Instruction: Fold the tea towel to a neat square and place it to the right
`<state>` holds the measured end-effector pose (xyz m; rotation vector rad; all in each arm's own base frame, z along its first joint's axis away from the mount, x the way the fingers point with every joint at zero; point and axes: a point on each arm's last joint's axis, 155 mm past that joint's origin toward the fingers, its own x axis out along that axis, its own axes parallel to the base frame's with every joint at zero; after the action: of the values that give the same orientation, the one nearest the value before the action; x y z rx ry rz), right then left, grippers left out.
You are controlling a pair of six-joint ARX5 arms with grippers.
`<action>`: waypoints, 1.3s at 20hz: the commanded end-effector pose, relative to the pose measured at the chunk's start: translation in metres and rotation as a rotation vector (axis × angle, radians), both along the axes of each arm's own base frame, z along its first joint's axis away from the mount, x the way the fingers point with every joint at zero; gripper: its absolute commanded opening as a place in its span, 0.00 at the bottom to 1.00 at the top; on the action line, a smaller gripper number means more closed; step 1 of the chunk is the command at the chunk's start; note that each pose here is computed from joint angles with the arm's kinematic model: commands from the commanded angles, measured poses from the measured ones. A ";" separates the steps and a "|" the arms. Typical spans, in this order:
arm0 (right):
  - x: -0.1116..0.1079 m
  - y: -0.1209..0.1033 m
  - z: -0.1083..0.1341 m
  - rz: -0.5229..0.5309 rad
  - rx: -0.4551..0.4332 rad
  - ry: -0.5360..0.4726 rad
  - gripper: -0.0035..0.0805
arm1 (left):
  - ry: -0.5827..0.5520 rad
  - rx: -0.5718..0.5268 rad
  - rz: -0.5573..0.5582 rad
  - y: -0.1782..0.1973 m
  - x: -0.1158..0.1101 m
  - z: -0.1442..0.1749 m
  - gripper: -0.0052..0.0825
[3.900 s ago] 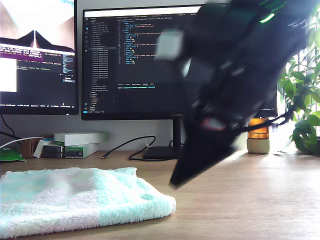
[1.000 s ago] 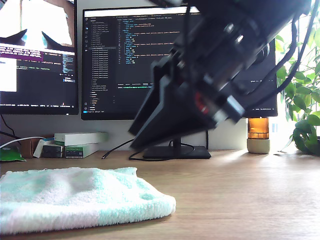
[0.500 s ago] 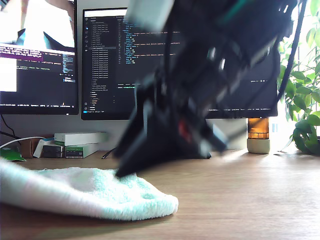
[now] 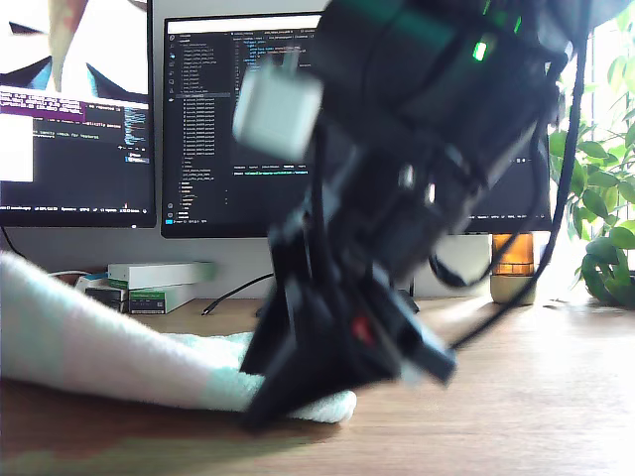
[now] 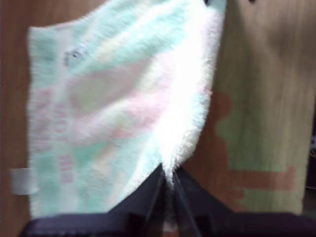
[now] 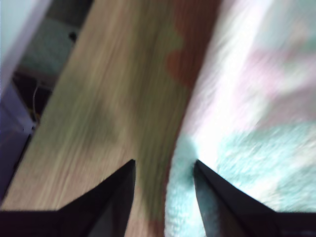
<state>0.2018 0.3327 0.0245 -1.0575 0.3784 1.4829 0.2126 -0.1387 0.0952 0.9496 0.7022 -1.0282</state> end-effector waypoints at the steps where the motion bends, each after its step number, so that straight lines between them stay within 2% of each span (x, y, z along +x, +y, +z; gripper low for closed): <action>1: 0.004 -0.004 -0.005 -0.018 -0.016 -0.010 0.44 | -0.024 -0.025 0.000 -0.003 0.001 0.010 0.03; 5: 0.020 -0.014 -0.009 -0.071 -0.045 -0.037 0.44 | -0.022 -0.023 0.000 -0.001 -0.004 0.012 0.03; 7: 0.026 -0.019 -0.009 -0.089 -0.054 -0.049 0.38 | -0.031 -0.028 0.000 0.000 -0.005 0.015 0.03; 9: 0.028 -0.021 -0.009 -0.097 -0.058 -0.052 0.26 | -0.031 -0.028 0.000 0.000 -0.006 0.015 0.03; 11: 0.027 -0.021 -0.010 -0.097 -0.061 -0.050 0.08 | -0.021 -0.024 0.001 0.001 -0.008 0.014 0.03; 12: 0.027 -0.021 -0.010 -0.097 -0.064 -0.046 0.03 | -0.018 -0.022 0.000 0.002 -0.009 0.013 0.03; 15: 0.022 -0.027 -0.014 -0.102 -0.099 -0.017 0.03 | -0.002 -0.028 0.014 0.002 -0.011 0.013 0.03; 18: 0.018 -0.044 -0.018 -0.123 -0.203 0.017 0.03 | 0.054 -0.059 0.022 -0.002 -0.020 0.010 0.03; 24: 0.015 -0.051 0.004 -0.124 -0.296 0.087 0.03 | 0.211 -0.120 0.025 -0.010 -0.049 0.005 0.03; 26: 0.015 -0.058 0.013 -0.163 -0.324 0.131 0.03 | 0.268 -0.135 0.030 -0.011 -0.059 0.002 0.03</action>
<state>0.2166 0.2795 0.0402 -1.1638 0.7613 1.3839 0.1558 -0.1492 0.0973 0.7092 0.8406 -1.1682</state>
